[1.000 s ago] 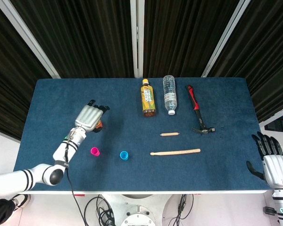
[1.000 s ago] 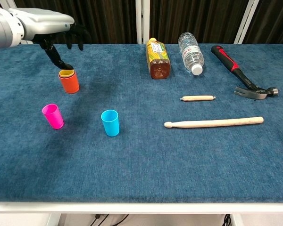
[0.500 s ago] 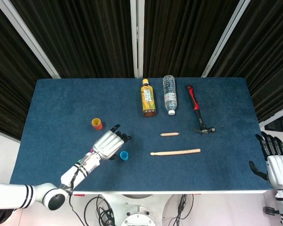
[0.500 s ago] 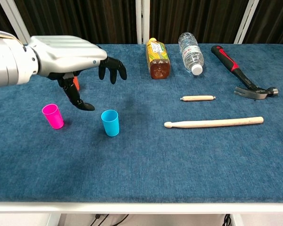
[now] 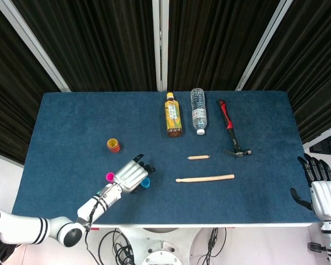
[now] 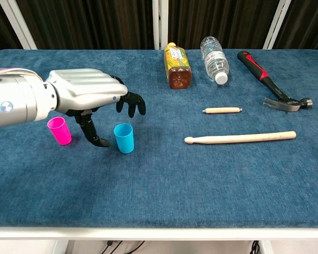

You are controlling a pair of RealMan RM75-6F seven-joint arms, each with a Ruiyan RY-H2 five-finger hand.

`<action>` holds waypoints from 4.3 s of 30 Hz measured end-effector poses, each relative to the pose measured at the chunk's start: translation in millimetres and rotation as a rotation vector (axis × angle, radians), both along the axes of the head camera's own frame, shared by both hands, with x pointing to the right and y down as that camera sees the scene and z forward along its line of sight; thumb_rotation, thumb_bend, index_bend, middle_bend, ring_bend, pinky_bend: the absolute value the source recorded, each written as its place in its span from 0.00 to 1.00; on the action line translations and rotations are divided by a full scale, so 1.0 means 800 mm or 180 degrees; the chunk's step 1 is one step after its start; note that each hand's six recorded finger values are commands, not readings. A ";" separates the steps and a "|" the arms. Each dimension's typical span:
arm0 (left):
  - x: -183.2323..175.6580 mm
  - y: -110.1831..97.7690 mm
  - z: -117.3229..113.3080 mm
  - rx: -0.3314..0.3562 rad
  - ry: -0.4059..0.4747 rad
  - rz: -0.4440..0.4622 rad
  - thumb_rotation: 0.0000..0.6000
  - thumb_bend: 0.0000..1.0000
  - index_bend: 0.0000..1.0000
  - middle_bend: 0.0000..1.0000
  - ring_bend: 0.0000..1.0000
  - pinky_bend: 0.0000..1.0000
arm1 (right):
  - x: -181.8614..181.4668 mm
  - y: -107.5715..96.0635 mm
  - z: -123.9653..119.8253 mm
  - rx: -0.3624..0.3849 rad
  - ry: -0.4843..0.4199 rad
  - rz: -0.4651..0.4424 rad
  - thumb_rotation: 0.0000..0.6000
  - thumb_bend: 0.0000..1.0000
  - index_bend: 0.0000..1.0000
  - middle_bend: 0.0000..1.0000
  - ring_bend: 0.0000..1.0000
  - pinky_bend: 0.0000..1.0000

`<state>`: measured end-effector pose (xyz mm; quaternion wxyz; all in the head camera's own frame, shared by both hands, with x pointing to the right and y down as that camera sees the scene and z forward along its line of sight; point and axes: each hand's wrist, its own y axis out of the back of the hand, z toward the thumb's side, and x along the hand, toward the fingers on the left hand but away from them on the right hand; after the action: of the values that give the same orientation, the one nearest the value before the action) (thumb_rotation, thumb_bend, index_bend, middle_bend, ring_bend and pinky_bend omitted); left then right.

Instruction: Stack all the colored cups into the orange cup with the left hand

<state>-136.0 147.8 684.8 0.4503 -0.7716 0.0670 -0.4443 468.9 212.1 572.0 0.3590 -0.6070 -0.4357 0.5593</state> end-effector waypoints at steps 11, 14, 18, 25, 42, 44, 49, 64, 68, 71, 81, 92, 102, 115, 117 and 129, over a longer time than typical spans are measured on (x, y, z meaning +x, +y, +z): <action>0.008 0.016 0.012 0.0024 0.0210 0.0109 1.00 0.20 0.35 0.38 0.38 0.12 | 0.002 0.002 0.001 -0.0006 0.0004 0.0012 1.00 0.27 0.00 0.00 0.00 0.00; 0.009 0.018 0.016 0.0011 0.0215 0.0111 1.00 0.21 0.37 0.39 0.40 0.12 | 0.003 0.003 0.002 -0.0019 0.0007 0.0012 1.00 0.27 0.00 0.00 0.00 0.00; 0.009 0.017 0.020 0.0001 0.0219 0.0093 1.00 0.24 0.40 0.41 0.44 0.13 | 0.004 0.005 0.004 -0.0045 0.0013 0.0020 1.00 0.27 0.00 0.00 0.00 0.00; 0.008 0.012 0.024 0.0002 0.0214 0.0066 1.00 0.29 0.44 0.45 0.49 0.17 | 0.005 0.004 0.005 -0.0055 0.0013 0.0025 1.00 0.27 0.00 0.00 0.00 0.00; 0.013 -0.013 -0.009 0.0168 0.0374 -0.0023 1.00 0.31 0.47 0.48 0.52 0.19 | 0.006 0.003 0.004 -0.0048 0.0013 0.0034 1.00 0.27 0.00 0.00 0.00 0.00; 0.011 -0.029 -0.024 0.0288 0.0390 -0.0066 1.00 0.31 0.47 0.48 0.52 0.19 | 0.005 0.003 0.004 -0.0042 0.0006 0.0028 1.00 0.27 0.00 0.00 0.00 0.00; -0.008 -0.071 -0.045 0.0485 0.0268 -0.0286 1.00 0.32 0.48 0.48 0.54 0.21 | 0.003 0.003 0.003 -0.0033 -0.0005 0.0007 1.00 0.27 0.00 0.00 0.00 0.00; -0.110 -0.159 -0.011 0.0456 -0.0285 -0.1209 1.00 0.33 0.48 0.48 0.54 0.20 | -0.004 0.001 -0.002 0.0007 -0.0009 -0.0040 1.00 0.27 0.00 0.00 0.00 0.00; -0.120 -0.161 0.000 0.0385 -0.0331 -0.1281 1.00 0.33 0.47 0.48 0.54 0.20 | -0.006 0.000 -0.002 0.0003 -0.0001 -0.0048 1.00 0.27 0.00 0.00 0.00 0.00; -0.124 -0.161 0.006 0.0374 -0.0359 -0.1305 1.00 0.33 0.47 0.47 0.54 0.20 | -0.009 -0.001 -0.001 -0.0005 0.0003 -0.0061 1.00 0.27 0.00 0.00 0.00 0.00; -0.131 -0.155 0.021 0.0343 -0.0415 -0.1297 1.00 0.32 0.44 0.45 0.50 0.20 | -0.007 0.000 0.001 -0.0026 0.0020 -0.0045 1.00 0.27 0.00 0.00 0.00 0.00; -0.136 -0.153 0.026 0.0398 -0.0447 -0.1286 1.00 0.26 0.21 0.28 0.35 0.17 | -0.003 0.001 0.002 -0.0037 0.0025 -0.0017 1.00 0.27 0.00 0.00 0.00 0.00; -0.126 -0.131 -0.006 0.0418 -0.0286 -0.1228 1.00 0.21 0.21 0.29 0.35 0.15 | -0.005 -0.001 0.002 -0.0033 0.0011 -0.0037 1.00 0.27 0.00 0.00 0.00 0.00; -0.149 -0.014 -0.041 0.0214 -0.0394 -0.0932 1.00 0.21 0.22 0.30 0.35 0.15 | -0.007 0.000 0.000 -0.0020 0.0011 -0.0068 1.00 0.27 0.00 0.00 0.00 0.00; -0.150 -0.003 -0.037 0.0197 -0.0408 -0.0900 1.00 0.21 0.22 0.30 0.35 0.15 | -0.007 0.001 0.000 -0.0025 0.0020 -0.0068 1.00 0.27 0.00 0.00 0.00 0.00; -0.148 0.019 -0.006 0.0102 -0.0384 -0.0828 1.00 0.21 0.24 0.30 0.35 0.15 | -0.011 0.001 -0.001 -0.0031 0.0035 -0.0072 1.00 0.27 0.00 0.00 0.00 0.00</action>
<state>-254.2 162.9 680.1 0.4044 -0.7209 0.1464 -0.5435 460.3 212.8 571.5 0.3648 -0.6105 -0.4241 0.5606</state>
